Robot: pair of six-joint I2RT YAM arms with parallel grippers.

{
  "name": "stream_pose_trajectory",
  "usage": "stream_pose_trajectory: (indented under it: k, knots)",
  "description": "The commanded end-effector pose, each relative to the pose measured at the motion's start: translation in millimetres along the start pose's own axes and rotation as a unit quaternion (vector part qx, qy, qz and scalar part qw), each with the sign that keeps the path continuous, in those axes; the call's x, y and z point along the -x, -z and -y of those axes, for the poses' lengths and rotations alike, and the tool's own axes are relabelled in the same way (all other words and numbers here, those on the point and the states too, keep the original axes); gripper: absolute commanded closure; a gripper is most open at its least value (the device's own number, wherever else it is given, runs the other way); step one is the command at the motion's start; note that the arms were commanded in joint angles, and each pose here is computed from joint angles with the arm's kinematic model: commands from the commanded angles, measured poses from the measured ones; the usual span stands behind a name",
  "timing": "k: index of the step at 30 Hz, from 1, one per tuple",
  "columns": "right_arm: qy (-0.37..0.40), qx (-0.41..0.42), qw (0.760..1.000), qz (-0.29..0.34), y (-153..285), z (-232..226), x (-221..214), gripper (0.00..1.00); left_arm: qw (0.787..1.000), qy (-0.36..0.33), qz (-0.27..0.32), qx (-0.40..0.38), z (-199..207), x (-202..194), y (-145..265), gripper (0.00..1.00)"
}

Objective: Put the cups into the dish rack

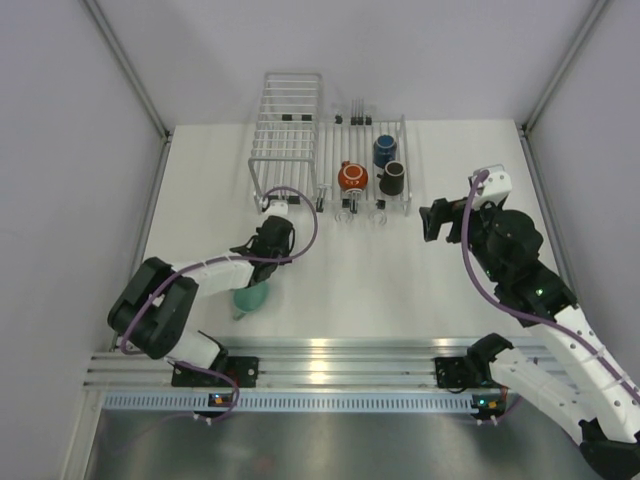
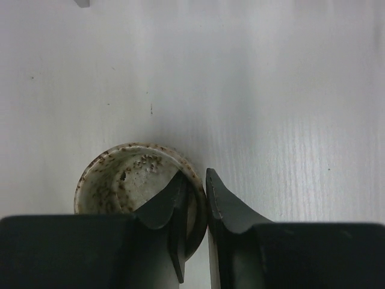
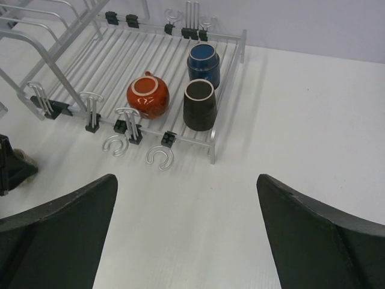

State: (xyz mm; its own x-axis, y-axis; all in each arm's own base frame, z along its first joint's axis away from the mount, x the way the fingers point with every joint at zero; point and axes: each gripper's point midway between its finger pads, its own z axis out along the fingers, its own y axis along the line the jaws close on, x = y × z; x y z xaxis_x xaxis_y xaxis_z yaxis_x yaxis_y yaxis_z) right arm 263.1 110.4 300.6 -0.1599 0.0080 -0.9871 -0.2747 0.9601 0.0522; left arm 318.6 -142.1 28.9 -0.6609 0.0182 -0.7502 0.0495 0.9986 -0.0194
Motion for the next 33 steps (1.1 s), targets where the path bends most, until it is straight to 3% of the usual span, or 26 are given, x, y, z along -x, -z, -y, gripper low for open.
stream_pose_trajectory:
  k: [1,4,10,16,21,25,28,29,30,33]
  knots:
    - [-0.013,-0.012,1.000,0.024,2.9,4.8,12.3,0.01,1.000,0.012,0.010,0.002,3.1,10.1,-2.9,0.88]
    - [-0.012,-0.014,1.000,0.021,2.2,5.5,10.2,0.01,1.000,0.015,-0.002,-0.001,5.1,7.6,-1.5,0.99]
    - [-0.017,-0.019,0.999,0.020,1.6,6.5,9.3,0.01,0.998,0.047,0.019,-0.040,14.7,26.0,23.0,1.00]
    - [-0.026,-0.008,0.999,0.025,-3.2,1.2,9.9,0.01,0.984,0.093,0.090,-0.126,31.2,78.1,85.3,1.00]
    - [-0.042,0.030,0.998,0.029,-16.5,-14.4,0.3,0.00,0.955,0.124,0.144,-0.227,52.1,116.9,142.4,1.00]
    - [-0.062,0.110,0.991,0.046,-27.6,-44.7,-1.1,0.01,0.905,0.153,0.160,-0.363,83.0,135.2,188.3,1.00]
    - [-0.076,0.189,0.975,0.087,-24.1,-71.6,10.9,0.01,0.839,0.189,0.166,-0.483,102.5,148.8,225.2,1.00]
    - [-0.083,0.210,0.970,0.095,-21.6,-78.5,13.0,0.01,0.808,0.213,0.139,-0.532,109.1,148.7,242.5,1.00]
    - [-0.083,0.232,0.964,0.101,-17.7,-85.5,11.5,0.01,0.770,0.212,0.175,-0.576,111.7,164.2,265.4,1.00]
    - [-0.087,0.327,0.929,0.152,6.1,-113.1,29.3,0.01,0.708,0.242,0.121,-0.652,122.7,162.2,291.5,1.00]
